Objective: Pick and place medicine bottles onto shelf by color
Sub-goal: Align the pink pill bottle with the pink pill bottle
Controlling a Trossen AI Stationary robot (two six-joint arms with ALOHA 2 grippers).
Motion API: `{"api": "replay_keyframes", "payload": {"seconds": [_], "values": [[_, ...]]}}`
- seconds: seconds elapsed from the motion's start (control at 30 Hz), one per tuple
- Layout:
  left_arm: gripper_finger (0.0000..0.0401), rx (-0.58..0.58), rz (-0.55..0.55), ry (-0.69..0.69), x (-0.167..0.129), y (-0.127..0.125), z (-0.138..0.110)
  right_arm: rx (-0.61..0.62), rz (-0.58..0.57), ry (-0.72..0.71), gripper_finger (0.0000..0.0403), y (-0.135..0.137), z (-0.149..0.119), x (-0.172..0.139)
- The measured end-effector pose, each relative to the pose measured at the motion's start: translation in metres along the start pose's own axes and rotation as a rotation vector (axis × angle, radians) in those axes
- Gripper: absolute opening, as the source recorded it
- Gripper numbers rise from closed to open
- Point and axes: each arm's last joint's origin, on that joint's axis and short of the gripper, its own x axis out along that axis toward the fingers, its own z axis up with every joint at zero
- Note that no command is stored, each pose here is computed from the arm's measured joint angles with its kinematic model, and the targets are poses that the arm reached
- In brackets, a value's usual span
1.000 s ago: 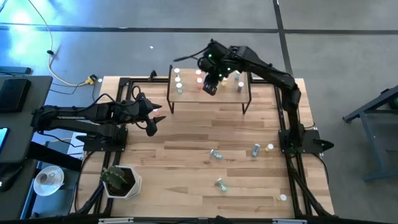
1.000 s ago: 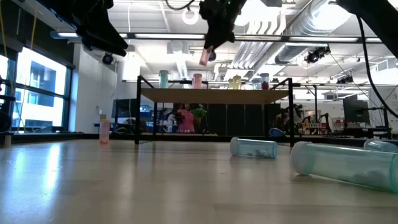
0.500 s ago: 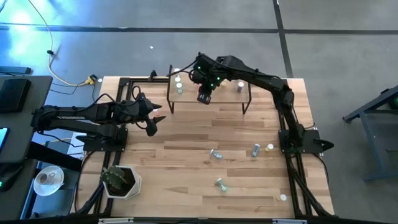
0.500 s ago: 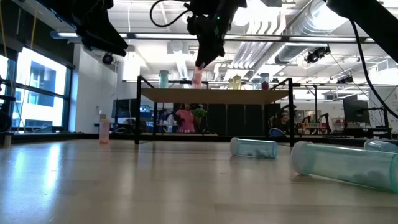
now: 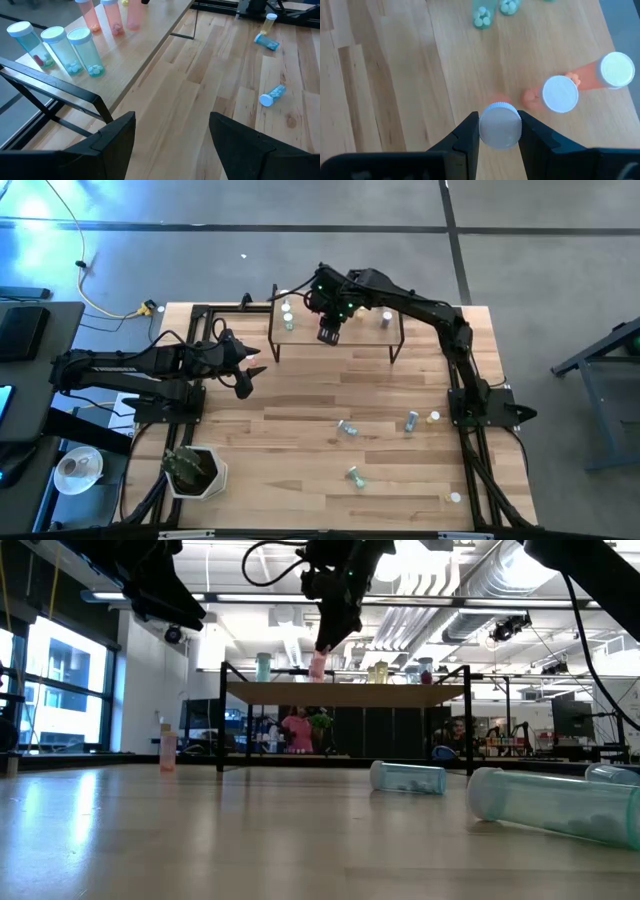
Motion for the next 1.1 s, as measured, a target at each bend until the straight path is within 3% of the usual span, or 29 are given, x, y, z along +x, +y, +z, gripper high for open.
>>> {"api": "replay_keyframes", "payload": {"seconds": [0.97,1.1], "values": [[0.0241,-0.001,0.0,0.0,0.0,0.0,0.0,0.004,0.001,0.048,0.0095,-0.001,-0.002,0.016],[0.0241,0.0,0.0,0.0,0.0,0.0,0.0,-0.001,0.001,0.047,0.0111,-0.001,-0.002,0.016]]}}
